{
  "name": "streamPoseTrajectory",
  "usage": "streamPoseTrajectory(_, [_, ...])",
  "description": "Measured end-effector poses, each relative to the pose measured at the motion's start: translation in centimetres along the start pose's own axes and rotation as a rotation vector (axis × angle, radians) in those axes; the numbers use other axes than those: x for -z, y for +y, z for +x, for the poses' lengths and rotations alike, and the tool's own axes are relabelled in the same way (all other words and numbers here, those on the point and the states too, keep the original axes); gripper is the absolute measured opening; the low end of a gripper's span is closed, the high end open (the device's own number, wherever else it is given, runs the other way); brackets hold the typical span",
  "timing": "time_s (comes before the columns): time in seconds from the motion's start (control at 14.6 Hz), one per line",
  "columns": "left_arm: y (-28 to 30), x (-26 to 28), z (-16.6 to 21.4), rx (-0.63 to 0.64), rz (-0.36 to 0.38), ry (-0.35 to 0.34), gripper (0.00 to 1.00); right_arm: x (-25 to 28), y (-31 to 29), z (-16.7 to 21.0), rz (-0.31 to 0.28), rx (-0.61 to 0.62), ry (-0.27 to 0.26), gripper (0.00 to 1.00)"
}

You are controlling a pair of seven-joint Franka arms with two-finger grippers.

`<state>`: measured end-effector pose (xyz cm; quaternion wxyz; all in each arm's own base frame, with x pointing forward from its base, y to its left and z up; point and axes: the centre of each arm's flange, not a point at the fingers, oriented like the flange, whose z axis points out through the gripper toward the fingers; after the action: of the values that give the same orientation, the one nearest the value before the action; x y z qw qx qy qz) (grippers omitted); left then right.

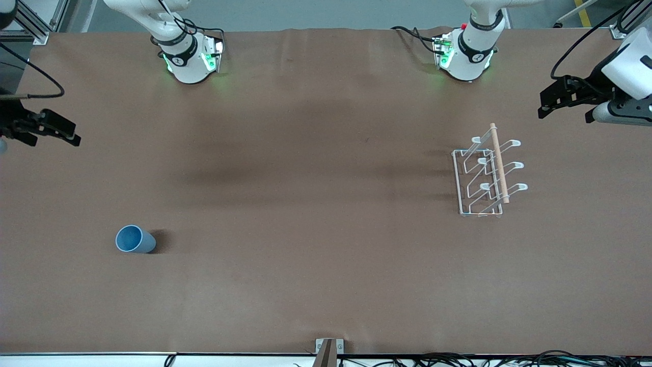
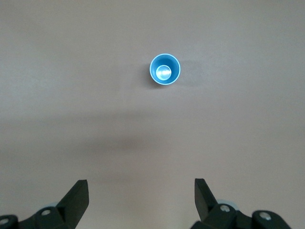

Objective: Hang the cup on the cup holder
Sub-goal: 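Move the right gripper down toward the light blue cup, then close the right gripper on the blue cup's rim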

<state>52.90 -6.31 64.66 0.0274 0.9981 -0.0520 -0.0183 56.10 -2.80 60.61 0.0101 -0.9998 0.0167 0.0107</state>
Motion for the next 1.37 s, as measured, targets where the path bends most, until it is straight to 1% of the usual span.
streamPoseTrajectory(0.27, [0.3, -0.5, 0.5, -0.007, -0.008, -0.008, 1.0, -7.4, 2.0, 3.4, -0.003, -0.031, -0.062, 0.99])
streamPoseTrajectory(0.62, [1.1, -0.4, 0.5, -0.02, -0.008, -0.006, 1.0, -16.5, 3.6, 6.7, -0.007, -0.027, -0.084, 0.99])
streamPoseTrajectory(0.75, [1.1, -0.4, 0.5, -0.02, -0.008, -0.005, 1.0, -20.0, 4.6, 7.6, -0.009, -0.008, -0.084, 0.99])
streamPoseTrajectory(0.96, [1.1, -0.4, 0.5, -0.02, -0.008, -0.005, 1.0, -25.6, 7.1, 9.3, -0.013, 0.042, -0.059, 0.99])
streamPoseTrajectory(1.1, [1.1, -0.4, 0.5, -0.02, -0.008, -0.005, 1.0, -28.8, 8.1, 10.0, -0.016, 0.049, -0.055, 0.99])
streamPoseTrajectory(1.24, [1.1, -0.4, 0.5, -0.02, -0.008, -0.005, 1.0, -30.7, 8.1, 10.6, -0.015, 0.049, -0.053, 0.98])
streamPoseTrajectory(1.37, [1.1, -0.5, 0.5, -0.02, -0.008, -0.006, 1.0, -31.3, 7.9, 11.4, 0.011, 0.034, -0.045, 0.98])
